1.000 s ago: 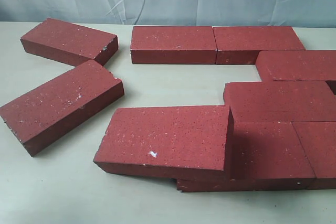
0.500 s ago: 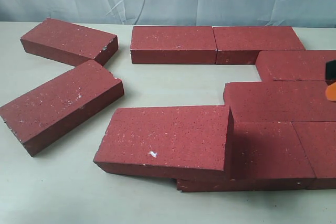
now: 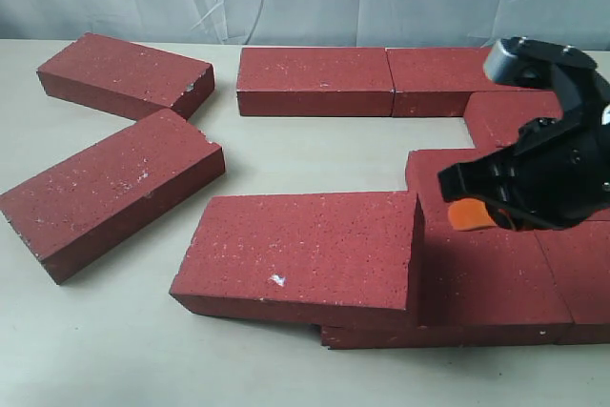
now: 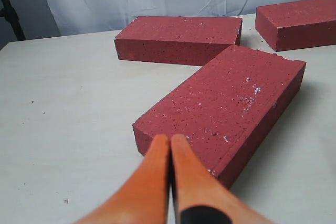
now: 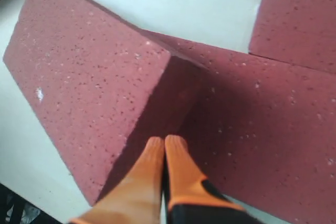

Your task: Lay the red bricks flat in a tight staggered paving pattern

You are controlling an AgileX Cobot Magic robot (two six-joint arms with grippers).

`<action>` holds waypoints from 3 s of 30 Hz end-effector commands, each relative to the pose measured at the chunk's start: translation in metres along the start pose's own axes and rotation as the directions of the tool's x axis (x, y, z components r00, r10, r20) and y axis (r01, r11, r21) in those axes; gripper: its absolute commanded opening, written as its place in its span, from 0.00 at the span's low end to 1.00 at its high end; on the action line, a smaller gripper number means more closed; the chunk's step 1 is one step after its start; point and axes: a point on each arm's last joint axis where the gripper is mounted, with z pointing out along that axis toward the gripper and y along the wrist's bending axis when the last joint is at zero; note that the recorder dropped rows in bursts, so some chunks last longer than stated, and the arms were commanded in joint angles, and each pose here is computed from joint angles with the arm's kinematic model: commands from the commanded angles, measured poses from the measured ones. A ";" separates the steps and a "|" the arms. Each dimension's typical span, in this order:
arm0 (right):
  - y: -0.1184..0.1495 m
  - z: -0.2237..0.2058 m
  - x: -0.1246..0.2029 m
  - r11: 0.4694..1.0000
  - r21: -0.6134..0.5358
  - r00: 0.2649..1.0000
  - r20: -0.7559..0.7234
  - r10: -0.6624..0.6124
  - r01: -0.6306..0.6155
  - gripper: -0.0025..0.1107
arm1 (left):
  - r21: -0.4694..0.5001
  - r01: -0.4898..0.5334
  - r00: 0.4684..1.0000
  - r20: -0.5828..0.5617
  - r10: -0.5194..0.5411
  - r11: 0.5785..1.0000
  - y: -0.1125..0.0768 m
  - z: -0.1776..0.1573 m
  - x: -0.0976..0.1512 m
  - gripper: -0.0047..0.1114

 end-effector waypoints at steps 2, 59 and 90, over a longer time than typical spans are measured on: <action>0.018 0.019 -0.017 0.997 -0.012 0.997 -0.025 -0.072 0.072 0.02 | -0.004 -0.004 1.000 0.012 0.004 1.000 0.000 0.000 0.000 0.04; 0.080 0.076 -0.057 0.881 0.138 0.881 -0.224 -0.417 0.452 0.02 | -0.004 -0.004 1.000 0.014 0.004 1.000 0.000 0.000 0.000 0.04; 0.078 0.139 -0.055 0.962 0.044 0.963 -0.045 -0.266 0.268 0.02 | -0.004 -0.004 1.000 0.014 0.004 1.000 0.000 0.000 0.000 0.04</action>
